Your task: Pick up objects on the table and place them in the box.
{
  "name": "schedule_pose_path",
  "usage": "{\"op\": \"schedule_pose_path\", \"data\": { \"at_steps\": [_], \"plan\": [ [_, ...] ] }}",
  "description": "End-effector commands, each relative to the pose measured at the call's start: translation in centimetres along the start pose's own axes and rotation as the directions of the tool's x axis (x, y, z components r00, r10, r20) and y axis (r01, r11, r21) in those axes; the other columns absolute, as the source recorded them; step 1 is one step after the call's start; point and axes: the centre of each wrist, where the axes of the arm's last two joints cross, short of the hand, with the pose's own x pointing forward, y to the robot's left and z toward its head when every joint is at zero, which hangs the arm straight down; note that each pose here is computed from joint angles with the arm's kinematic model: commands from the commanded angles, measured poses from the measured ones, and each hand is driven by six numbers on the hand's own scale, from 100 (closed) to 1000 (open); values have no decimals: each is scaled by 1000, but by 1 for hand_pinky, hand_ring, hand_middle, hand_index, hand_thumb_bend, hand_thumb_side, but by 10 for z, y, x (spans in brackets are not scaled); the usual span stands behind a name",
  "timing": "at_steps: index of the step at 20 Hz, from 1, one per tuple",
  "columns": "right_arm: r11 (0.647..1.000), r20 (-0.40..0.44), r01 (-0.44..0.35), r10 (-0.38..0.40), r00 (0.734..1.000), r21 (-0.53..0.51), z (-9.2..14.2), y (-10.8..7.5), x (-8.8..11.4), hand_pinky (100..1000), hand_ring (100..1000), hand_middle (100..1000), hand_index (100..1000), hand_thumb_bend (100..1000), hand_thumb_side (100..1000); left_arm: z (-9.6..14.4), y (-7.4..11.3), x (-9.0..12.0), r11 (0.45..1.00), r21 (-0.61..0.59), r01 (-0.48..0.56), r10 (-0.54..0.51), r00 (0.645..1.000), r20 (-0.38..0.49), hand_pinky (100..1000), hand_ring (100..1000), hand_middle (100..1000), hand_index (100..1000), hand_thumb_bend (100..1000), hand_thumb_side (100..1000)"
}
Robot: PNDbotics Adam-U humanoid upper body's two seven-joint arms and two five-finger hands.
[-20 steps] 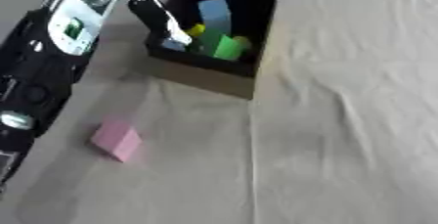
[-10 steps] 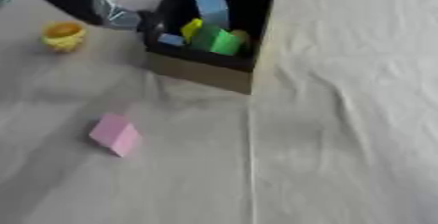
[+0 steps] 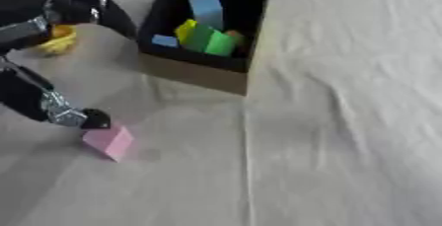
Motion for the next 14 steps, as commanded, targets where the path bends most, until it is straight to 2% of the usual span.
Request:
{"op": "schedule_pose_path", "data": {
  "at_steps": [1,4,6,14],
  "plan": [
    [999,46,-31,30,998,11,-10,-7,8,854,838,687,746,100,632,10,-1,1,996,-72,44,-43,999,11,813,787,747,829,708,439],
    [999,47,-31,31,998,9,-10,-7,8,854,838,687,746,100,630,17,-15,-1,990,-139,30,-31,1000,-5,814,790,749,837,741,434],
    [1000,48,-30,30,998,8,-10,-7,8,854,839,687,746,100,632,21,-21,-1,984,-174,21,-25,1000,-17,813,790,751,840,715,446],
    [1000,42,-30,29,999,4,-8,-6,7,854,839,686,745,100,631,26,-38,-1,976,-220,-10,-2,998,-57,812,790,760,858,706,410]
  ]
}}
